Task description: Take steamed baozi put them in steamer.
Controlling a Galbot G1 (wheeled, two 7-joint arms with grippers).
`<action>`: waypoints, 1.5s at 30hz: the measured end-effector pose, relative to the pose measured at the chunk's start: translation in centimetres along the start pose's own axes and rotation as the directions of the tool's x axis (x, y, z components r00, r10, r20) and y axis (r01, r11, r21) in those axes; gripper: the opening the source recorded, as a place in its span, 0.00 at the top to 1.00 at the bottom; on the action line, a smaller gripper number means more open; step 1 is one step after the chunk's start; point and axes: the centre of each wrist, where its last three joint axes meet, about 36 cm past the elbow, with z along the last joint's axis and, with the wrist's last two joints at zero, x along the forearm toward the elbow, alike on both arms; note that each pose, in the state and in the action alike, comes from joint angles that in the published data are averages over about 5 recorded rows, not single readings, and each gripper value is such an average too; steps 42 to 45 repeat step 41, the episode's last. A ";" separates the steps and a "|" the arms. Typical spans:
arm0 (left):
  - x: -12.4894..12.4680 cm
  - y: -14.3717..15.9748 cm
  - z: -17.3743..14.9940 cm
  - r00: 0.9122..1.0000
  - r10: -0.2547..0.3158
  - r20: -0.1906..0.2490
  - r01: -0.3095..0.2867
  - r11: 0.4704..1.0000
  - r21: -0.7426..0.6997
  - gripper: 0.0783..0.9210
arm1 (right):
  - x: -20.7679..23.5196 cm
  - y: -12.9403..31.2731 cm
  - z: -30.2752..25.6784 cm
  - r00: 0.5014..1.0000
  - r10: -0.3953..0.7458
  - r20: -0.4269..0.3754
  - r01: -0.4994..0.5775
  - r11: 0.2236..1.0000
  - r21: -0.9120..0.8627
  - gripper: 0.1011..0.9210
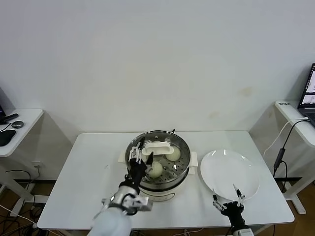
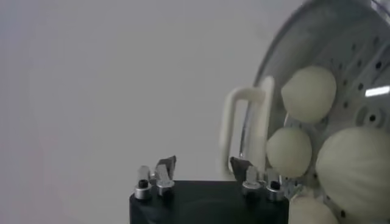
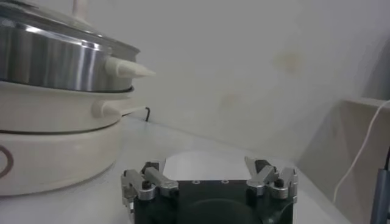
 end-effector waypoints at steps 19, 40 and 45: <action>14.4 -1.0 4.9 0.982 -0.069 -0.175 0.184 0.552 0.814 0.12 | 1.5 -0.4 -1.5 0.995 -0.097 0.003 0.096 0.990 -0.100 0.12; 20.8 -7.5 9.2 0.941 0.009 -0.337 0.308 0.387 0.869 0.12 | 4.6 0.5 -2.5 0.982 -0.188 -0.032 0.179 0.966 -0.184 0.12; 20.9 -7.6 9.2 0.941 0.011 -0.339 0.309 0.386 0.869 0.12 | 4.6 0.5 -2.5 0.982 -0.188 -0.032 0.179 0.966 -0.185 0.12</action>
